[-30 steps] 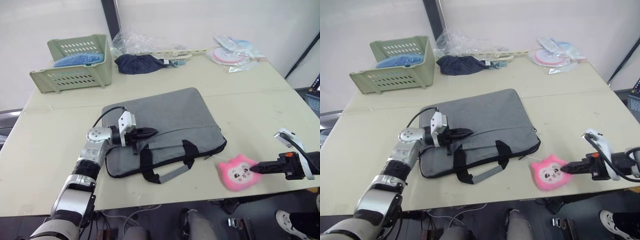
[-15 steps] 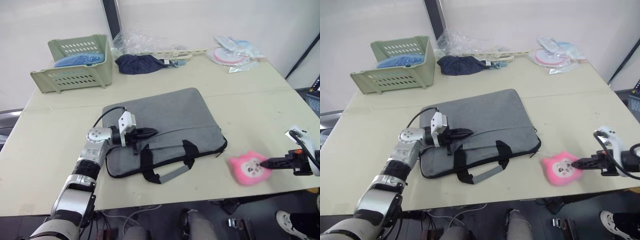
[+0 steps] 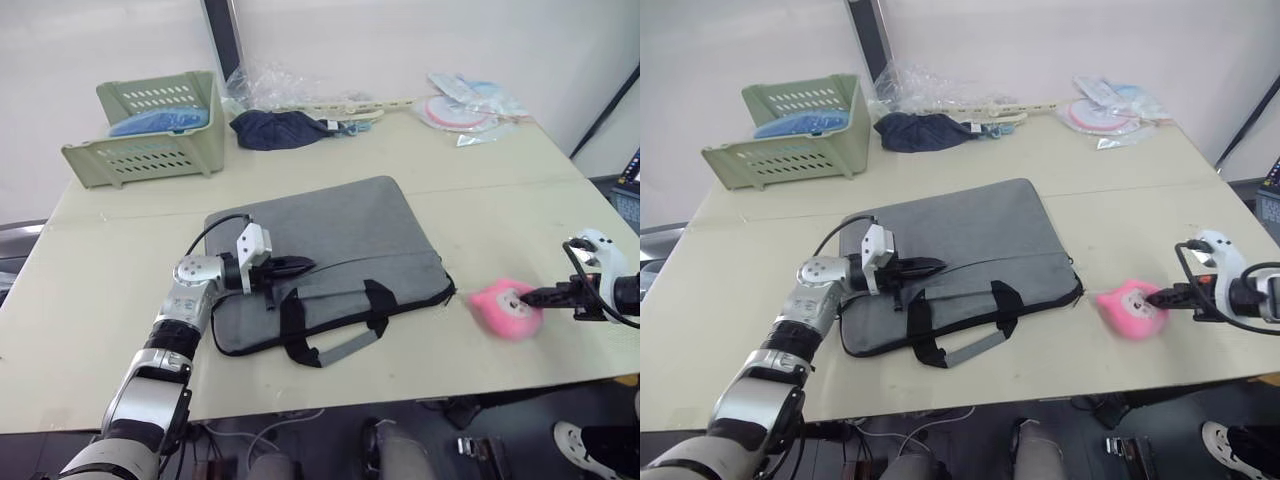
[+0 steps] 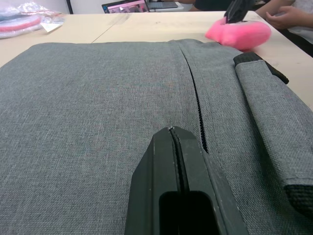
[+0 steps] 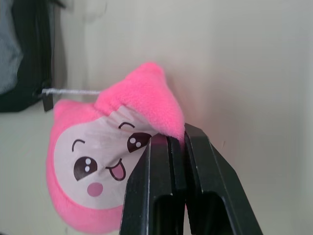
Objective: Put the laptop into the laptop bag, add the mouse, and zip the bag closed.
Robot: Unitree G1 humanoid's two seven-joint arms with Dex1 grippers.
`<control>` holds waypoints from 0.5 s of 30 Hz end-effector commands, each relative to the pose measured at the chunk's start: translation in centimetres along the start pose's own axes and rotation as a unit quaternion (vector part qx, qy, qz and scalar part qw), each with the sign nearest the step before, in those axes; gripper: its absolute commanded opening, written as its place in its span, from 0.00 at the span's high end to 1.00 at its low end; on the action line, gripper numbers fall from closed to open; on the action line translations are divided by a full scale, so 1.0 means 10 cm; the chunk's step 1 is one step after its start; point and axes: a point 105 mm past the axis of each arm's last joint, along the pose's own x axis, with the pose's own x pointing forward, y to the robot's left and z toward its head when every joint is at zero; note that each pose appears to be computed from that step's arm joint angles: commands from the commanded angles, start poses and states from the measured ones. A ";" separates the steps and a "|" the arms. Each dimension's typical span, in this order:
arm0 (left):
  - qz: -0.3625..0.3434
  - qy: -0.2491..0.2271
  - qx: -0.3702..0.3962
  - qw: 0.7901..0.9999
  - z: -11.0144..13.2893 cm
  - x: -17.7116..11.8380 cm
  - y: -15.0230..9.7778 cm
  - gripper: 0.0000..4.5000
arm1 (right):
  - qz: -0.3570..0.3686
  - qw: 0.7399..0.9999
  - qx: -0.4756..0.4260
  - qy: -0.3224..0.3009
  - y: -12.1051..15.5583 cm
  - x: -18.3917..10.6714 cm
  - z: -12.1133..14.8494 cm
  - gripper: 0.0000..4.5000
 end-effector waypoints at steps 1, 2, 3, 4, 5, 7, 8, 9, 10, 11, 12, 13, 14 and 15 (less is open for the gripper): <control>-0.040 0.129 -0.114 0.984 -0.81 -0.11 -0.42 1.00 | -0.068 0.997 -0.017 -0.028 -0.20 -0.03 0.15 0.98; -0.039 0.129 -0.114 0.984 -0.81 -0.11 -0.42 1.00 | -0.075 0.996 -0.022 -0.035 -0.21 -0.02 0.19 0.98; -0.039 0.129 -0.114 0.984 -0.81 -0.12 -0.42 1.00 | -0.079 0.996 -0.024 -0.044 -0.22 0.00 0.23 0.98; -0.039 0.129 -0.114 0.984 -0.81 -0.12 -0.42 1.00 | -0.081 0.995 -0.023 -0.052 -0.23 0.01 0.27 0.98; -0.039 0.129 -0.114 0.984 -0.81 -0.12 -0.42 1.00 | -0.082 0.994 -0.027 -0.060 -0.22 0.02 0.32 0.98; -0.038 0.129 -0.115 0.984 -0.82 -0.13 -0.43 1.00 | -0.083 0.994 -0.029 -0.070 -0.22 0.04 0.36 0.98; -0.038 0.129 -0.116 0.984 -0.82 -0.13 -0.43 1.00 | -0.085 0.993 -0.031 -0.076 -0.22 0.06 0.39 0.98; -0.038 0.129 -0.116 0.984 -0.82 -0.13 -0.43 1.00 | -0.084 0.993 -0.032 -0.081 -0.21 0.07 0.42 0.98; -0.038 0.129 -0.116 0.984 -0.83 -0.13 -0.43 1.00 | -0.084 0.992 -0.033 -0.084 -0.21 0.08 0.43 0.98; -0.038 0.129 -0.116 0.984 -0.82 -0.13 -0.43 1.00 | -0.084 0.992 -0.035 -0.089 -0.20 0.10 0.46 0.98; -0.038 0.129 -0.116 0.984 -0.82 -0.13 -0.43 1.00 | -0.083 0.992 -0.037 -0.092 -0.19 0.11 0.47 0.98; -0.038 0.129 -0.116 0.984 -0.82 -0.13 -0.43 1.00 | -0.082 0.991 -0.041 -0.097 -0.18 0.12 0.49 0.98; -0.038 0.128 -0.116 0.984 -0.82 -0.13 -0.43 1.00 | -0.081 0.991 -0.043 -0.099 -0.18 0.13 0.50 0.98; -0.038 0.129 -0.116 0.984 -0.83 -0.12 -0.43 1.00 | -0.080 0.991 -0.045 -0.101 -0.17 0.14 0.51 0.98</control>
